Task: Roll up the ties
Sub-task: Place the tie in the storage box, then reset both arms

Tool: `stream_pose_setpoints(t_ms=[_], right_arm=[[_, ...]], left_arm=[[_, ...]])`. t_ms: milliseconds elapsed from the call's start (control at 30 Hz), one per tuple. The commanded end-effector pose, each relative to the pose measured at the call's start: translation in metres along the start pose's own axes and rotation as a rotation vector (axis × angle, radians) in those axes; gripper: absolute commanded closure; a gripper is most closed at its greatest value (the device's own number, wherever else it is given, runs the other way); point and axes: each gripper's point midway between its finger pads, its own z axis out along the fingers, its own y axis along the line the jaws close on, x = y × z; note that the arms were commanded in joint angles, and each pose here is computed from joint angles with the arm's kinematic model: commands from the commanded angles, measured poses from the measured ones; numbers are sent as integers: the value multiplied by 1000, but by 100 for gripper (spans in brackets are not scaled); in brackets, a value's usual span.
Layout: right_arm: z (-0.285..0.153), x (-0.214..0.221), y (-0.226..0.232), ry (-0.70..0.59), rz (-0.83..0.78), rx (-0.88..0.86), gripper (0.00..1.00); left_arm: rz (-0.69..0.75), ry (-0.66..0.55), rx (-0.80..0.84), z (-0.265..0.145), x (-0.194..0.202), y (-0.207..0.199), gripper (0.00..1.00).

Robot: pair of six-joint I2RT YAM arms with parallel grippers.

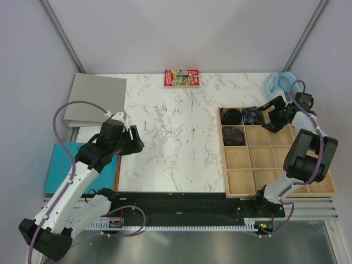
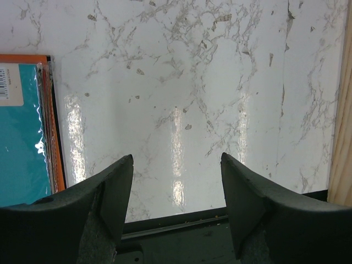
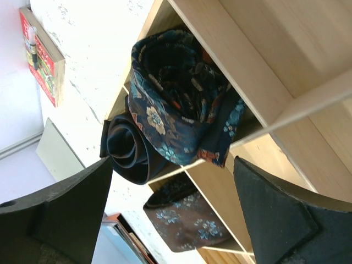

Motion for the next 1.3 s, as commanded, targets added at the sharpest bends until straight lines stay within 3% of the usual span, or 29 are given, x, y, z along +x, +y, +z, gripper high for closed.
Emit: stream_pose_setpoints(t_ms=[0,767,1067,1267], right_arm=[[-28,-9,15,-73,-53,8,2],[-87,-6,35,-197,-128,13,2],[-127,2,86,-253,-209,-156,2],[-154,32,153,-233,-368,-373,2]], left_arm=[[29,-37,6,-1,-7,1,28],[28,-57,27,-7,-9,-2,28],[27,-68,32,-9,-11,-3,28],[26,-73,30,-9,-11,-2,28]])
